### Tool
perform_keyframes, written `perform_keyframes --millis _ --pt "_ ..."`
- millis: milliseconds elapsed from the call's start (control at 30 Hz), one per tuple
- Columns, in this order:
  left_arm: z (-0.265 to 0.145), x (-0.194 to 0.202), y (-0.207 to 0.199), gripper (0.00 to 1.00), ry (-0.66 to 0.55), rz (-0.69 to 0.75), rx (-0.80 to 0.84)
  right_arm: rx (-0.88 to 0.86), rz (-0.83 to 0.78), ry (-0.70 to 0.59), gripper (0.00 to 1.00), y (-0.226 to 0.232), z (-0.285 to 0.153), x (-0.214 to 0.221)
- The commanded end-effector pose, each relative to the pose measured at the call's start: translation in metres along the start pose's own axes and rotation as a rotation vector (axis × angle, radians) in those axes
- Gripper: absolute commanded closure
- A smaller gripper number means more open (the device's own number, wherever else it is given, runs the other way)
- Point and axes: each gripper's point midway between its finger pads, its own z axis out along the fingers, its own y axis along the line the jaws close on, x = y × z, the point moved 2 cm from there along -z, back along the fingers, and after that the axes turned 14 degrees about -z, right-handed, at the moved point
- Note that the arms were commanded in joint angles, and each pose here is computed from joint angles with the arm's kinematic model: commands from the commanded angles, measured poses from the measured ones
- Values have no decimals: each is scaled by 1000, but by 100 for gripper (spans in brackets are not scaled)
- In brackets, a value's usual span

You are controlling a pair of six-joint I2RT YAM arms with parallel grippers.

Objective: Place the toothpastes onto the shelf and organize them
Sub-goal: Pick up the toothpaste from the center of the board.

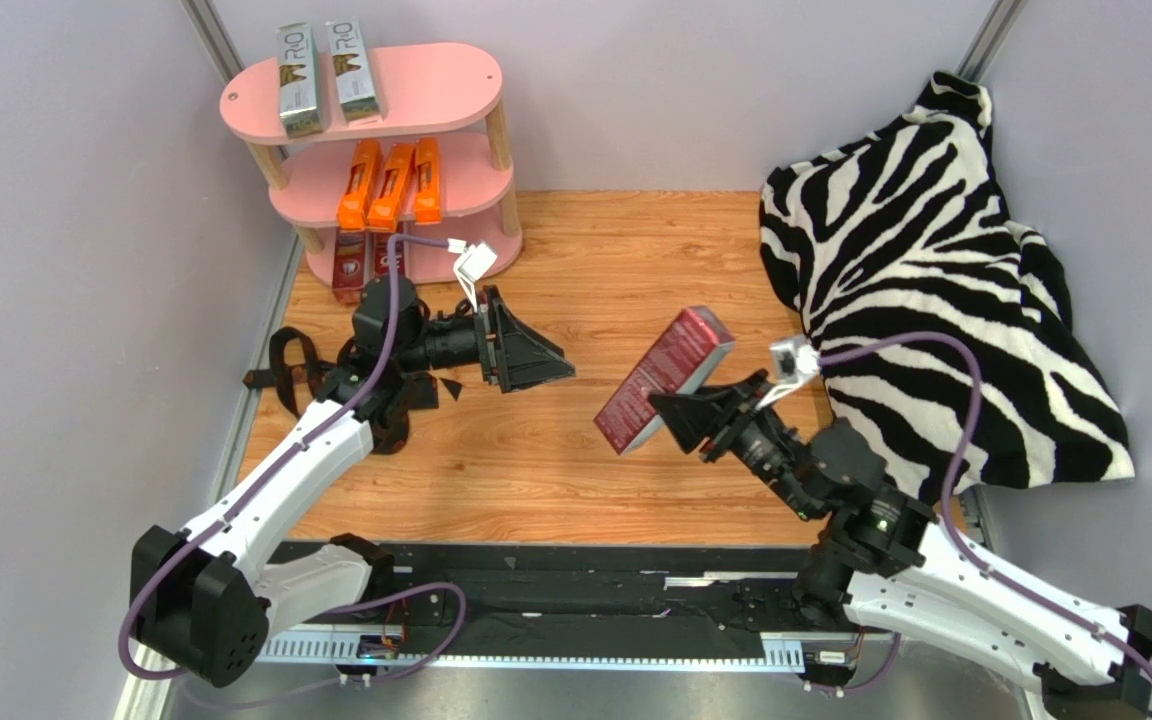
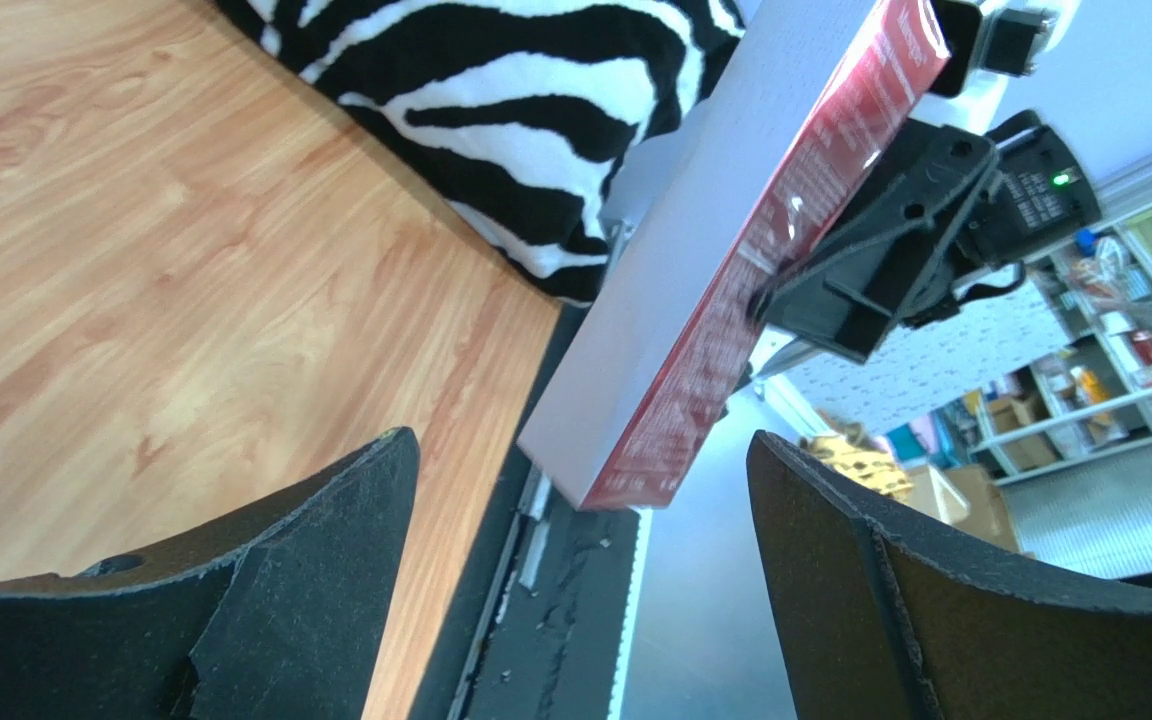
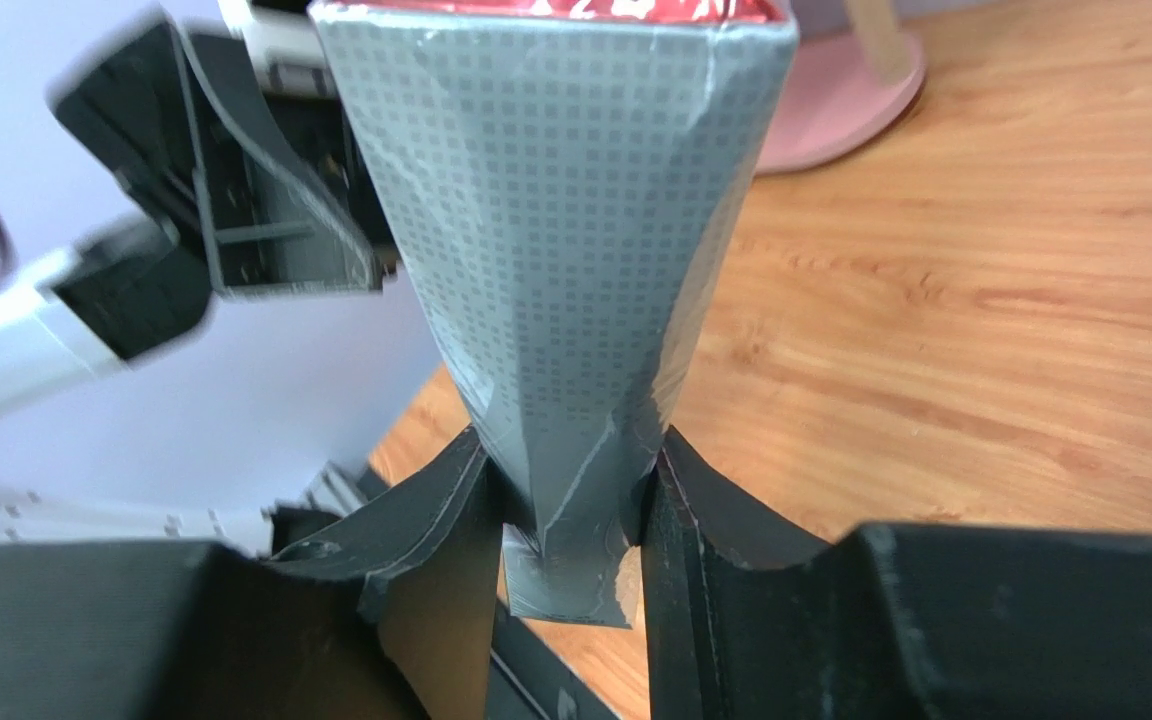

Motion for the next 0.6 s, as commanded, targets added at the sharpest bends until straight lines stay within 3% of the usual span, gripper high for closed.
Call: perform_keyframes --millis 0,333,567 --pt "6 -9 -15 11 -35 17 133 97 128 -230 76 -18 -16 -40" --pt "46 12 -30 12 65 23 205 83 209 -414 76 -22 -43 -75" --pt "74 33 -40 13 120 -5 288 45 188 -389 77 -12 -39 -79"
